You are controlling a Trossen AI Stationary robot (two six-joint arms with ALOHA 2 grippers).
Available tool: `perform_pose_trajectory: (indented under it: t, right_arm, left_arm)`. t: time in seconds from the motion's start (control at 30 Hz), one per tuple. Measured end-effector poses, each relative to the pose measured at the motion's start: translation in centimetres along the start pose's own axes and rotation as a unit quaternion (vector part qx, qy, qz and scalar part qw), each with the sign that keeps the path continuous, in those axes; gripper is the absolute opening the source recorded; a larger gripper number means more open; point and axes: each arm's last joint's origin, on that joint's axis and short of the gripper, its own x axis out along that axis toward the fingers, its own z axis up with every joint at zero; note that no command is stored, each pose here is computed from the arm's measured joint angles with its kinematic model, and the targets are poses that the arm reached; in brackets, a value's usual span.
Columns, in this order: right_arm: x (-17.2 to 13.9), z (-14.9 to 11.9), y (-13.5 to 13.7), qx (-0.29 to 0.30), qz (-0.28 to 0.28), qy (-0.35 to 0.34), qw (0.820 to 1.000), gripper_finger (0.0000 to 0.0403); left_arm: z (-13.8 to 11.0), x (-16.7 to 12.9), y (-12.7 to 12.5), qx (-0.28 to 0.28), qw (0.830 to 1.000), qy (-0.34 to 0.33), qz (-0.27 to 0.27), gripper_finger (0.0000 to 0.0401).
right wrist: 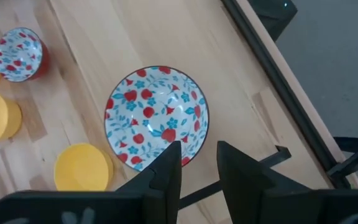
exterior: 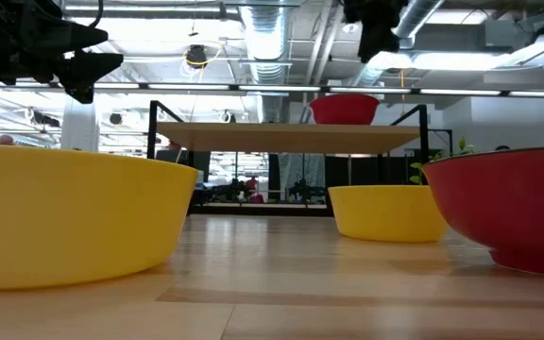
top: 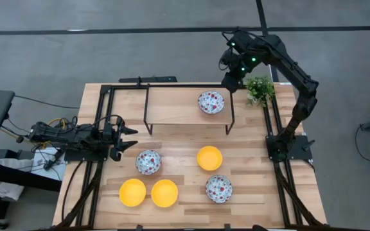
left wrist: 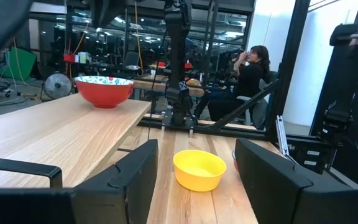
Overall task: Pick & Place Mini bowls
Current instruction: Stack the left red bowl on the red bowl on the shelf
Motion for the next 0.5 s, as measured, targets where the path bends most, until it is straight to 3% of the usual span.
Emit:
perform_pose_trajectory:
  t: [0.5]
  right_arm:
    - [-2.4,-1.1,0.8,-0.008,-0.004,-0.034,0.999,0.0093]
  left_arm:
    - [0.0,0.0,0.0,0.0,1.0,0.0,0.0,0.0214]
